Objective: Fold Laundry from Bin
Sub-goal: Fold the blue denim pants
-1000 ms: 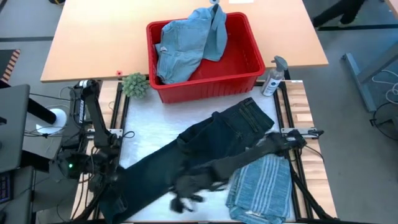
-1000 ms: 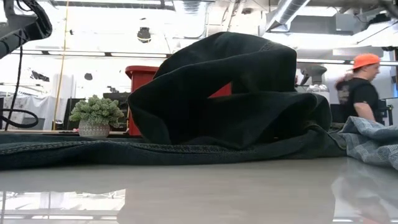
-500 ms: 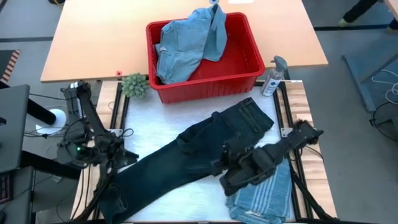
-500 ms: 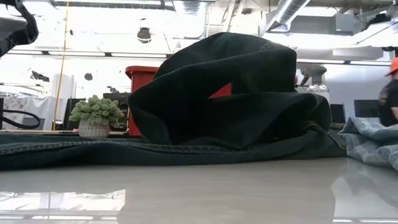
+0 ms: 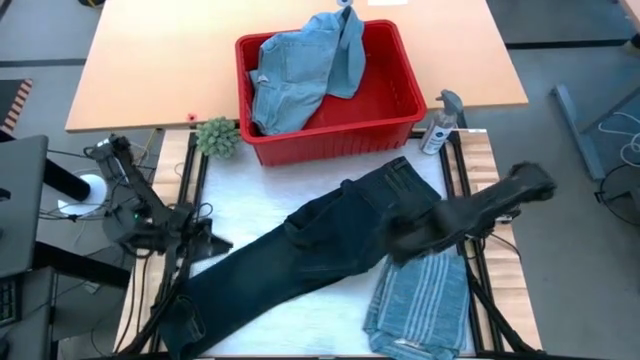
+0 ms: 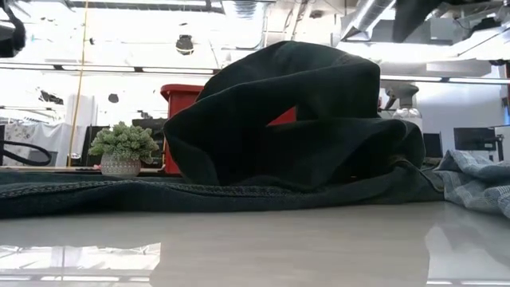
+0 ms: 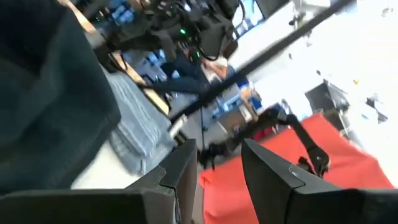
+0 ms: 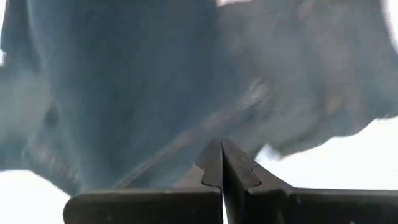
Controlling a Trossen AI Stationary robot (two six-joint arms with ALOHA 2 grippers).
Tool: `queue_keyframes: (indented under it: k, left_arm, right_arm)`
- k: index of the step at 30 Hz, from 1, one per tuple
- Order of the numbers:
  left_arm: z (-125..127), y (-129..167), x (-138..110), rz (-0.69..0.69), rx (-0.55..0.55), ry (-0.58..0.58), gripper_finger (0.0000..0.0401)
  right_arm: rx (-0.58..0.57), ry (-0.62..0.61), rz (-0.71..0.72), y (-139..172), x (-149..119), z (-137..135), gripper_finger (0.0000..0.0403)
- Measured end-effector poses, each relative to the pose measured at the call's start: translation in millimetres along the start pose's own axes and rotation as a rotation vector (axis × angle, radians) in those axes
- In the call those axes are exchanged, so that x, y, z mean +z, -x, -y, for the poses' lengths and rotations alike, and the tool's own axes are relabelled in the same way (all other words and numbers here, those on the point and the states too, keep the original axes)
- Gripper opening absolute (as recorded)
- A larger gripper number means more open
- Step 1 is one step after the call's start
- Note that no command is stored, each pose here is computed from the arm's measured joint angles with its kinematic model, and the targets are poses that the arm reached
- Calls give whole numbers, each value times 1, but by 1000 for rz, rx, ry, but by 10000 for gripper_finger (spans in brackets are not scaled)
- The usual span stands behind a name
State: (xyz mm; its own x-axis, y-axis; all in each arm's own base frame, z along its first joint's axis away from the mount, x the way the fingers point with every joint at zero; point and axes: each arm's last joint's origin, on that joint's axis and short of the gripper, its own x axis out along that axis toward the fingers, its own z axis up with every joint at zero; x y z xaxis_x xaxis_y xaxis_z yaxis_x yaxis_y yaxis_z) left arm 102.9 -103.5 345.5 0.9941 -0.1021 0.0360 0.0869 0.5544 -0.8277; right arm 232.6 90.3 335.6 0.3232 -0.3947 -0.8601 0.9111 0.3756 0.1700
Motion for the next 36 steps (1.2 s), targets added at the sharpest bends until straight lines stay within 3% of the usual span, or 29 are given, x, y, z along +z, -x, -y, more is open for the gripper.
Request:
queue_keyframes:
  k: [5, 11, 17, 21, 25, 30, 36]
  left_arm:
    - [-10, -11, 26, 37, 61, -24, 115]
    - [-28, -32, 52, 27, 146, -73, 115]
    - [-46, -51, 67, -5, 179, -100, 115]
    - [-53, -60, 68, -39, 186, -100, 115]
    - [-54, -65, 69, -34, 172, -113, 115]
    - [-51, -65, 70, -32, 142, -117, 115]
    - [-51, -65, 70, -40, 133, -127, 115]
  right_arm:
    - [22, -123, 24, -2, 15, 66, 53]
    - [109, -164, -119, -53, -6, 88, 153]
    - [150, -263, -147, -108, -20, 92, 239]
    - [227, -372, -110, -129, -14, 84, 248]
    - [213, -411, -62, -147, -5, 77, 245]
    - [141, -370, -139, -167, -6, 74, 244]
    - [235, -301, -219, -183, -8, 58, 226]
